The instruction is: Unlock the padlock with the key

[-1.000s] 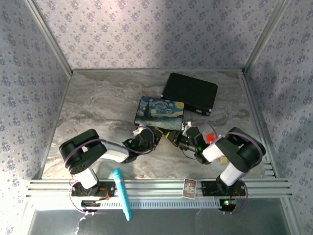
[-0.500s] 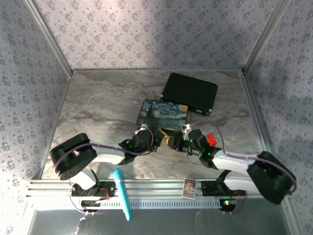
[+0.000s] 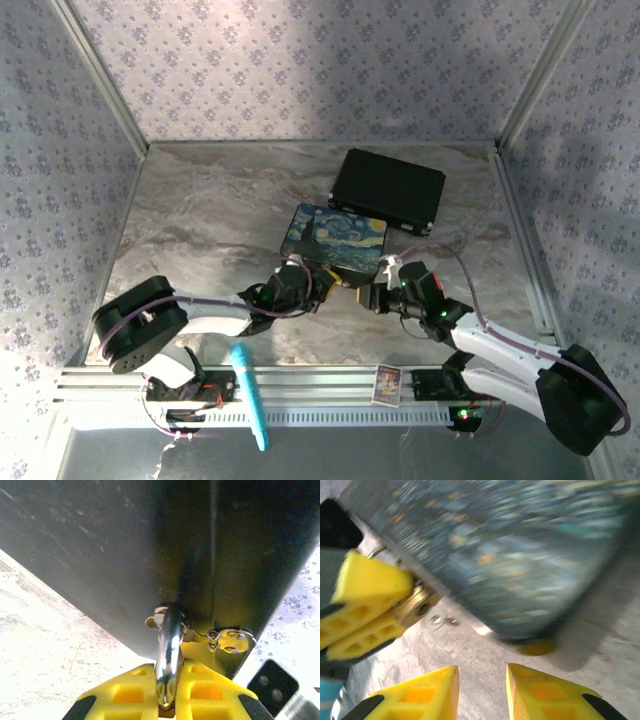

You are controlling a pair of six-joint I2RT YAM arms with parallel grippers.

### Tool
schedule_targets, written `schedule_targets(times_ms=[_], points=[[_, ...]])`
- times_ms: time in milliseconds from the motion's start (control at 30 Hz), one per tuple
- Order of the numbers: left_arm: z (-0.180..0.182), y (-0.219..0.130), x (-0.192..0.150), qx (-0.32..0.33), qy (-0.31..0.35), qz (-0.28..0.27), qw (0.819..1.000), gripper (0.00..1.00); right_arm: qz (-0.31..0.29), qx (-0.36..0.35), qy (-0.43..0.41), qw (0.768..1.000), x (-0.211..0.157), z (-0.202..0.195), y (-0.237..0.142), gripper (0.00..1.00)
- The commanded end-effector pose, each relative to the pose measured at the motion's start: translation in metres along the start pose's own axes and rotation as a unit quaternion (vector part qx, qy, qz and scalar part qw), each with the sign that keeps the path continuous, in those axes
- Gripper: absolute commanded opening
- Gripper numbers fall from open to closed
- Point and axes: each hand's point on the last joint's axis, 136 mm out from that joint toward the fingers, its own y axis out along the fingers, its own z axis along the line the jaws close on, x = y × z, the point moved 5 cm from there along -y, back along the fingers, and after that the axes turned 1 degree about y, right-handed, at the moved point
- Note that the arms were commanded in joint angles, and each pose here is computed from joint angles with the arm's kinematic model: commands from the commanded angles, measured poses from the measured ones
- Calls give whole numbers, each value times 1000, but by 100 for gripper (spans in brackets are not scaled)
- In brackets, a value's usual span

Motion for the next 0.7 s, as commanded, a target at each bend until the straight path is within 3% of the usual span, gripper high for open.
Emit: schedule_targets(times_ms=[0, 367, 467, 667], points=[[-23, -2, -9, -45, 12, 31, 998, 0, -19, -15, -119, 993, 8, 19, -3, 32], [-4, -10, -1, 3, 11, 23, 1000, 0, -36, -97, -289, 952, 10, 22, 2, 47], [-8, -12, 3, 0, 15, 21, 1000, 0, -11, -97, -336, 937, 6, 24, 6, 48], [-11, -14, -1, 3, 20, 40, 999, 0, -25, -105, -398, 911, 12, 32, 12, 45]])
